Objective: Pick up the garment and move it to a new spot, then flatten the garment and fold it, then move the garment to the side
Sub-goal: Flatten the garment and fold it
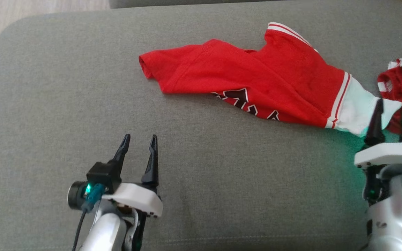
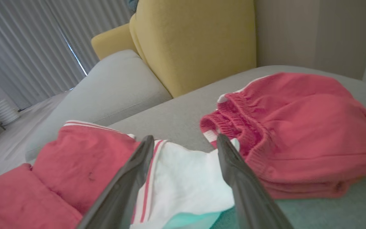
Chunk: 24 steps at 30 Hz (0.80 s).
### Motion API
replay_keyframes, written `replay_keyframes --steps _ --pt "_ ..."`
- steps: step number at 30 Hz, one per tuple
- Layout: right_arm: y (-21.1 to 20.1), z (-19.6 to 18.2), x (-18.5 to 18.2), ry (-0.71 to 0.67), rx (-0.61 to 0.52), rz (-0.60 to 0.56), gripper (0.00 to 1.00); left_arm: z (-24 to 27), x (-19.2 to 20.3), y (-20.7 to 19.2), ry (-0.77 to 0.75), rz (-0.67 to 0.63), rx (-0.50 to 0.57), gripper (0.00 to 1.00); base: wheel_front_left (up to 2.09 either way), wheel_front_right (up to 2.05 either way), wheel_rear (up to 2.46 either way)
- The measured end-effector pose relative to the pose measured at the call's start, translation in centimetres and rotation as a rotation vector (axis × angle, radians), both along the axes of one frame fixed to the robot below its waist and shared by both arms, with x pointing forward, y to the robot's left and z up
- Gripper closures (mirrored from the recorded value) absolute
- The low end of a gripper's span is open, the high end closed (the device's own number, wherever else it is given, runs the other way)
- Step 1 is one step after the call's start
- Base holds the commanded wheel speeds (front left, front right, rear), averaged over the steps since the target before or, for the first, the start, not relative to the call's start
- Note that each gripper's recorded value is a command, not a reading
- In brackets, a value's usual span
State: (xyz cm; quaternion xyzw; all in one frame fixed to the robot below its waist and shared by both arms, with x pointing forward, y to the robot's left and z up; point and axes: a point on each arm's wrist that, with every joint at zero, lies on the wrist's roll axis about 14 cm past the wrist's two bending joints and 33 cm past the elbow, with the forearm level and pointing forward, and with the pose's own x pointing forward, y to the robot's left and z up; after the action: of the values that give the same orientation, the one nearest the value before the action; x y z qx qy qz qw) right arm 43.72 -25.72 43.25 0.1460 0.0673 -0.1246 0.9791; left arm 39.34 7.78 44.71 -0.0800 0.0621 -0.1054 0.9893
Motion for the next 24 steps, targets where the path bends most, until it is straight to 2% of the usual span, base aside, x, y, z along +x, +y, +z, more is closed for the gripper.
replay_keyframes --steps 4,12,24 --pt "1.3 0.3 0.0 -0.017 -0.021 0.053 0.0 0.8 1.6 -1.1 -0.035 -0.044 0.001 0.0 0.0 0.0 0.0" --pt "3.1 -0.4 0.0 -0.009 -0.016 0.118 0.0 5.2 8.9 -5.2 -0.175 -0.181 0.014 0.0 0.0 0.0 0.0" --pt "2.8 -0.8 -0.8 -0.004 -0.013 0.124 0.0 -0.1 14.2 -9.7 -0.004 -0.329 0.067 0.0 0.0 0.0 0.0"
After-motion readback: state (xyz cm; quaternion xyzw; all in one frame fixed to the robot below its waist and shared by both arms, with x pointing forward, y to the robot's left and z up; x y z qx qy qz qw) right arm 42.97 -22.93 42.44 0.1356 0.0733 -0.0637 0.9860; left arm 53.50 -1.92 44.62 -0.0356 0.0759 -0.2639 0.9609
